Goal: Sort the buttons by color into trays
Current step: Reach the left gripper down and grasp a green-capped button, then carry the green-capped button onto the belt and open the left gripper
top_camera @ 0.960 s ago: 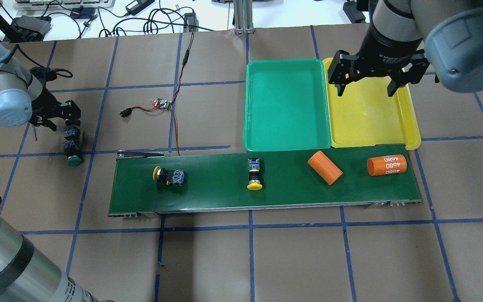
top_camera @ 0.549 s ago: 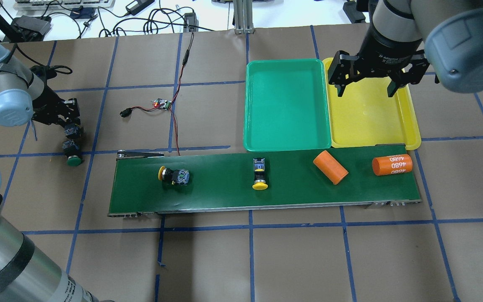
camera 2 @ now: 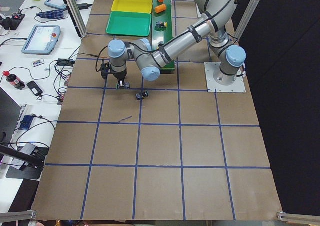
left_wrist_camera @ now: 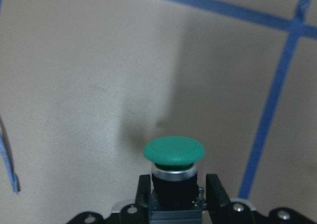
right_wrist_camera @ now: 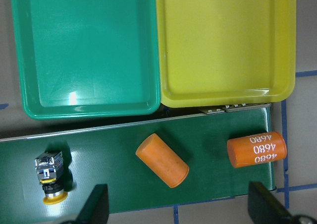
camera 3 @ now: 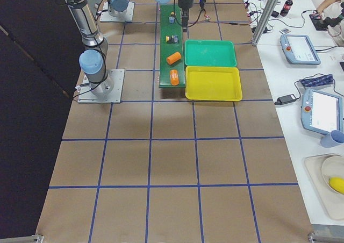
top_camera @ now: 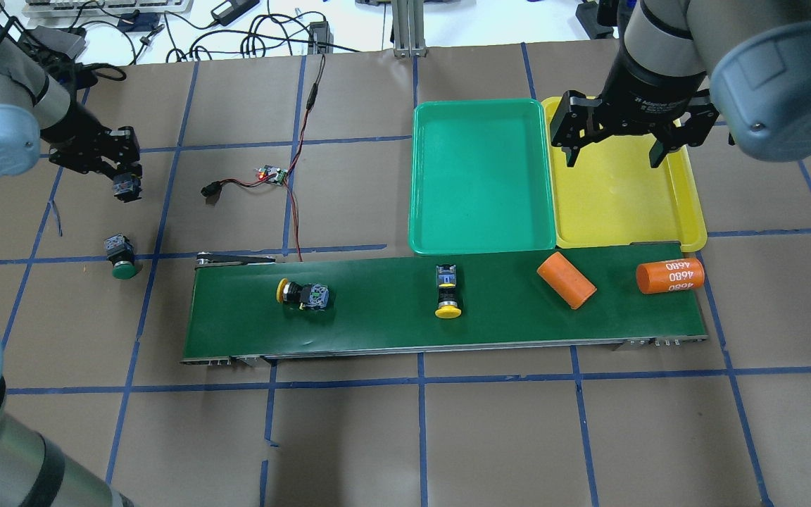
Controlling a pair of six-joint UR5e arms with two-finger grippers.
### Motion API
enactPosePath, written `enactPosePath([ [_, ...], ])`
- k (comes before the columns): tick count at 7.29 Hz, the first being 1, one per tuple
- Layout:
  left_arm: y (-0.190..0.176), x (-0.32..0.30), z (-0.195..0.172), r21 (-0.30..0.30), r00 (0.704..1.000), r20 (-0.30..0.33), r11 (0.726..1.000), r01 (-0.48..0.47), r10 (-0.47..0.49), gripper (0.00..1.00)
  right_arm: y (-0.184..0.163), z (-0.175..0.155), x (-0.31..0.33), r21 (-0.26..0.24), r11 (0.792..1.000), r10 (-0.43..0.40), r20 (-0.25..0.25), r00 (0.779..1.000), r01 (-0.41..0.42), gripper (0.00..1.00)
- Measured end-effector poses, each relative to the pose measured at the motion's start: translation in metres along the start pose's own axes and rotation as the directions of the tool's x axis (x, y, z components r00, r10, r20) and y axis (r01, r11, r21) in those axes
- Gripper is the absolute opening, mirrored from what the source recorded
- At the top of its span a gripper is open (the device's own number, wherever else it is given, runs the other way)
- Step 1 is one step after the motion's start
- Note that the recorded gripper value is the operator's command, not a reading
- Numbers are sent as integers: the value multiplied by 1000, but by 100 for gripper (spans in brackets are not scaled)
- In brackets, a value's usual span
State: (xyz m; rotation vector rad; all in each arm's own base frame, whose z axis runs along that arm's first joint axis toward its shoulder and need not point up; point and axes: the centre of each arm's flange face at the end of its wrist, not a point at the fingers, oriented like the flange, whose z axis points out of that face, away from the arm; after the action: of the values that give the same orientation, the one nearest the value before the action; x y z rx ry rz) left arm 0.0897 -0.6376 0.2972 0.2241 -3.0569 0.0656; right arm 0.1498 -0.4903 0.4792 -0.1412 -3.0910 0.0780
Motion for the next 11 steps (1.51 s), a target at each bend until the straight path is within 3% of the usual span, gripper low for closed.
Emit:
enactPosePath([
  [1, 27, 36, -14, -47, 999, -18, 998, -45, 44, 0, 0, 0, 0, 0, 1000, 0, 0, 1000, 0, 100],
  [3, 94, 71, -3, -130, 992, -49, 984, -120, 114, 0, 0, 0, 0, -1, 1000, 1, 0, 1000, -1, 100],
  [6, 167, 99, 19, -191, 975, -78, 957, -220, 209, 0, 0, 1, 1, -1, 1000, 2, 0, 1000, -2, 100],
  [9, 192, 101, 42, -207, 963, -94, 941, -268, 253, 100, 0, 1, 1, -1, 1000, 2, 0, 1000, -2, 100],
  [11, 189, 101, 44, -187, 961, -89, 944, -273, 260, 100, 0, 1, 0, -1, 1000, 0, 0, 1000, 0, 100],
])
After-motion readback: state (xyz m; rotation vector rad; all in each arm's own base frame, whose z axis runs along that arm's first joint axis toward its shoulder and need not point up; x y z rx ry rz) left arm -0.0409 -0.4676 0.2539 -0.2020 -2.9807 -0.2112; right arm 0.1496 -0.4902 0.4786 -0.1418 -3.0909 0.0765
